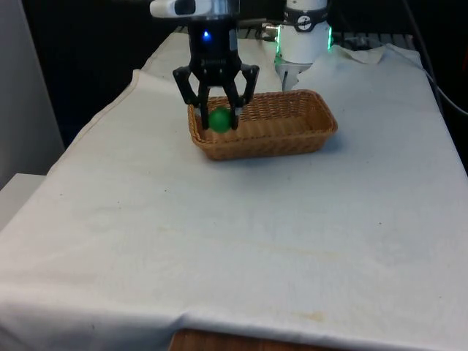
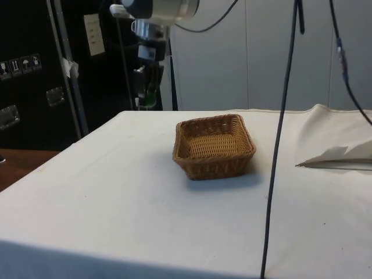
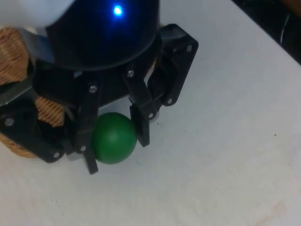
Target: Pick up the ball and place it into the basket.
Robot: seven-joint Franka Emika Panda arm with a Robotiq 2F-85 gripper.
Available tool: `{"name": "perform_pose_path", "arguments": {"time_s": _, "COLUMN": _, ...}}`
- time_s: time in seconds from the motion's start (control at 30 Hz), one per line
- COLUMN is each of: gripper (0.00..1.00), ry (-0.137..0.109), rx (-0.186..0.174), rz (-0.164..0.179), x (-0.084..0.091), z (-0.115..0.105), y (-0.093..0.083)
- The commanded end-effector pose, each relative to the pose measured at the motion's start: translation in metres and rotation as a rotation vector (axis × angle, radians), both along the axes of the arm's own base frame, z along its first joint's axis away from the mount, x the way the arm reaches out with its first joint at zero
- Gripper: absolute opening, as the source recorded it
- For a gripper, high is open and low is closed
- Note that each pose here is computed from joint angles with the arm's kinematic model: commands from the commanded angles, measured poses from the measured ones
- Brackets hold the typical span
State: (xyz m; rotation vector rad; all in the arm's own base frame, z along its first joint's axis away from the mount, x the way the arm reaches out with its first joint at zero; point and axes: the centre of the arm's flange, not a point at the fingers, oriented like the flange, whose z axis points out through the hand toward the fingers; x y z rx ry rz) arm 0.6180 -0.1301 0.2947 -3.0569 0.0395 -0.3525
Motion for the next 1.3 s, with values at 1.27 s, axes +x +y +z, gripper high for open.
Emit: {"name": "perform_pose_path", "arguments": {"time_s": 1.27, "gripper": 0.01, "ry": 0.152, "rx": -0.015, "rz": 0.026, "x": -0.079, "z": 0.007, "y": 0.016}}
